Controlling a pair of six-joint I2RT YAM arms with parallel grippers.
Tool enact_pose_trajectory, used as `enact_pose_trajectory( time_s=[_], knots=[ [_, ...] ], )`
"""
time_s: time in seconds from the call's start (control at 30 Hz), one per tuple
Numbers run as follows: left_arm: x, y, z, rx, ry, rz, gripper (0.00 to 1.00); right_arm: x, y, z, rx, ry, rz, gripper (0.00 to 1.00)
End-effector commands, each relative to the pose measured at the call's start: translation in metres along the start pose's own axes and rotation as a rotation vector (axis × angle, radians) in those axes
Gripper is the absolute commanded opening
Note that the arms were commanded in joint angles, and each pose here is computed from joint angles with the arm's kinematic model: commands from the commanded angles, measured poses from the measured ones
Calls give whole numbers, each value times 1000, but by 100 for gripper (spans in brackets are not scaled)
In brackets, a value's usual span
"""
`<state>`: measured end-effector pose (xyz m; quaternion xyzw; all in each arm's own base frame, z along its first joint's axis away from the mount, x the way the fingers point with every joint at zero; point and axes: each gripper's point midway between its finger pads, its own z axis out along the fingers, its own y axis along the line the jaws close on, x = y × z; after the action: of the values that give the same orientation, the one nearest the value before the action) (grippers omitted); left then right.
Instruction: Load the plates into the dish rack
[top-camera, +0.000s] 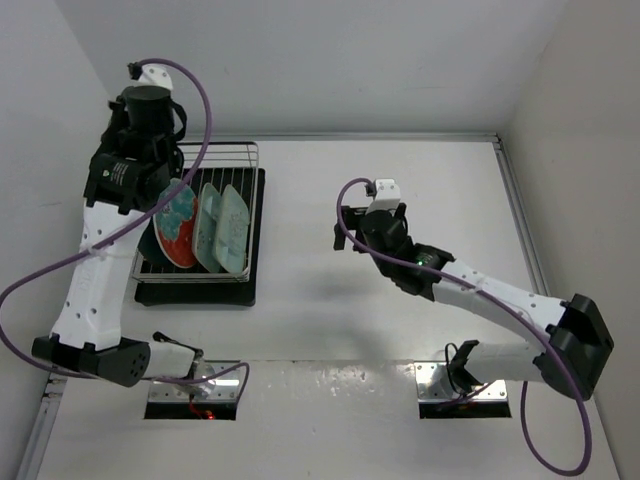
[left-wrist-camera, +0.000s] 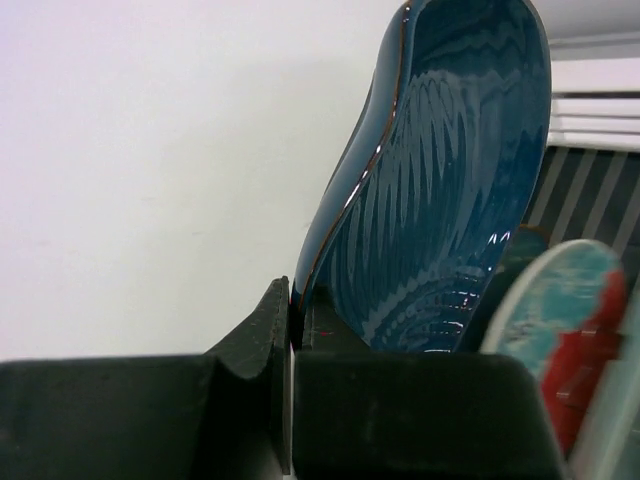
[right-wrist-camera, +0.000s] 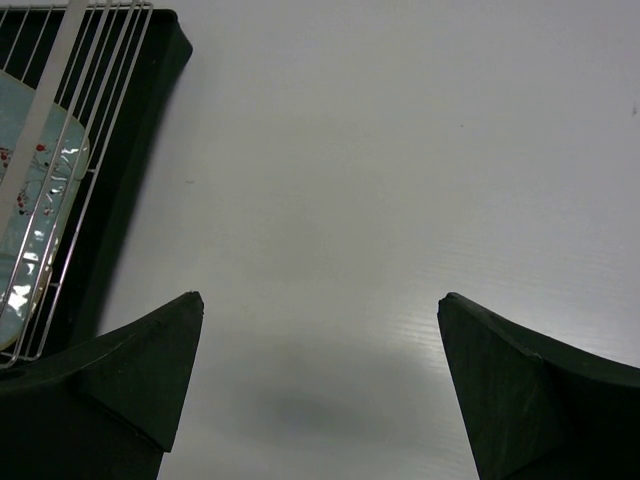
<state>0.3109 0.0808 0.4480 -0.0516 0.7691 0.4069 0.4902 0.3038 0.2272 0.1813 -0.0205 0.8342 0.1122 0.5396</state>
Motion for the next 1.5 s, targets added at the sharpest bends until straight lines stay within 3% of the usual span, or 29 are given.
enact_pose_trajectory(
  time_s=[0.0, 0.13, 0.27, 0.57, 0.9, 1.47],
  knots=[
    [-19, 79, -19, -178, -72, -88, 0, -19, 16, 9, -102, -37, 49, 100],
    [-11, 103, -16, -249, -33, -62, 0, -19, 17, 19, -156, -15, 59, 100],
    [8, 89, -2, -235, 23, 20, 0, -20, 19, 25, -206, 14, 72, 100],
    [50, 85, 42, -186, 109, 25, 0, -29, 24, 21, -251, 37, 64, 100],
    [78, 32, 88, 9, 133, 120, 0, -38, 22, 17, -204, 48, 77, 100],
    [126, -15, 123, 5, 261, 86, 0, -47, 18, 17, -147, 46, 57, 100]
  ],
)
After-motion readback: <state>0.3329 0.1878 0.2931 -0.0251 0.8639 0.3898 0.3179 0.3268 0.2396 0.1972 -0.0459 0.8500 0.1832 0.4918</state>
